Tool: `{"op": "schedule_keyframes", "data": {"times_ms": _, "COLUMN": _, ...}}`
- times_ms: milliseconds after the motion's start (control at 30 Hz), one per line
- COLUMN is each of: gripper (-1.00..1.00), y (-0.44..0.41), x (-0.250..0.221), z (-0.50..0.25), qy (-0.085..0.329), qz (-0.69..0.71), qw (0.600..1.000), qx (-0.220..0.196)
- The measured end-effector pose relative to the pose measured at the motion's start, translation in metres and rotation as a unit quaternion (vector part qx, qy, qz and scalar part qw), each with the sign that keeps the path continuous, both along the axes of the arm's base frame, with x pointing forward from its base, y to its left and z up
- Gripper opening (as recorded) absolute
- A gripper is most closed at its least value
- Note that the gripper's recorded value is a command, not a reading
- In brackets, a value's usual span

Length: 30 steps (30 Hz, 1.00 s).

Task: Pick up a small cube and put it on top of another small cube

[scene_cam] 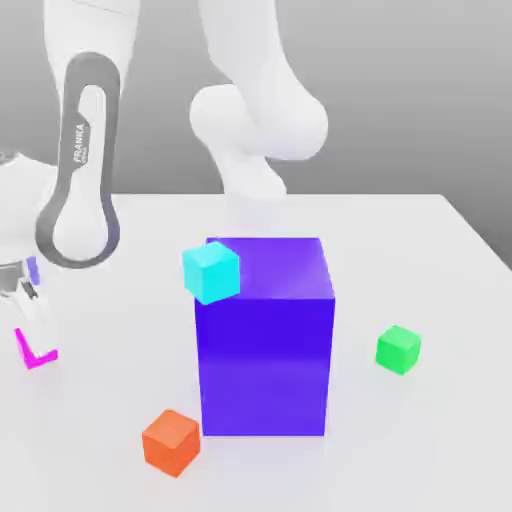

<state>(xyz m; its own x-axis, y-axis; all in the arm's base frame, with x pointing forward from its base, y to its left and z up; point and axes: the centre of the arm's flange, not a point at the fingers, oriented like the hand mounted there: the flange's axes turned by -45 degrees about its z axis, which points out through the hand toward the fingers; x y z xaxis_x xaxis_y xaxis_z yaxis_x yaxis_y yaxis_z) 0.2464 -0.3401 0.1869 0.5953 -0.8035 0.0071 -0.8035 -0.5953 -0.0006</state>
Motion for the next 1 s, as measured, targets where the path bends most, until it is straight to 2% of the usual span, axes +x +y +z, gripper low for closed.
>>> {"op": "schedule_keyframes", "data": {"times_ms": 133, "gripper": -1.0, "y": 0.04, "x": 0.065, "z": 0.027, "qy": -0.028, "qz": 0.066, "qw": 0.997, "qx": -0.008}}
{"op": "schedule_keyframes", "data": {"times_ms": 300, "gripper": -1.0, "y": 0.152, "x": 0.152, "z": 0.054, "qy": -0.063, "qz": 0.18, "qw": 0.982, "qx": -0.001}}
{"op": "schedule_keyframes", "data": {"times_ms": 533, "gripper": -1.0, "y": 0.323, "x": 0.201, "z": 0.095, "qy": -0.107, "qz": 0.312, "qw": 0.944, "qx": 0.02}}
{"op": "schedule_keyframes", "data": {"times_ms": 667, "gripper": -1.0, "y": 0.418, "x": 0.197, "z": 0.118, "qy": -0.127, "qz": 0.377, "qw": 0.917, "qx": 0.036}}
{"op": "schedule_keyframes", "data": {"times_ms": 733, "gripper": -1.0, "y": 0.461, "x": 0.179, "z": 0.121, "qy": -0.124, "qz": 0.397, "qw": 0.908, "qx": 0.047}}
{"op": "schedule_keyframes", "data": {"times_ms": 867, "gripper": -1.0, "y": 0.537, "x": 0.115, "z": 0.113, "qy": -0.092, "qz": 0.431, "qw": 0.896, "qx": 0.058}}
{"op": "schedule_keyframes", "data": {"times_ms": 1000, "gripper": -1.0, "y": 0.582, "x": 0.04, "z": 0.095, "qy": -0.053, "qz": 0.454, "qw": 0.888, "qx": 0.048}}
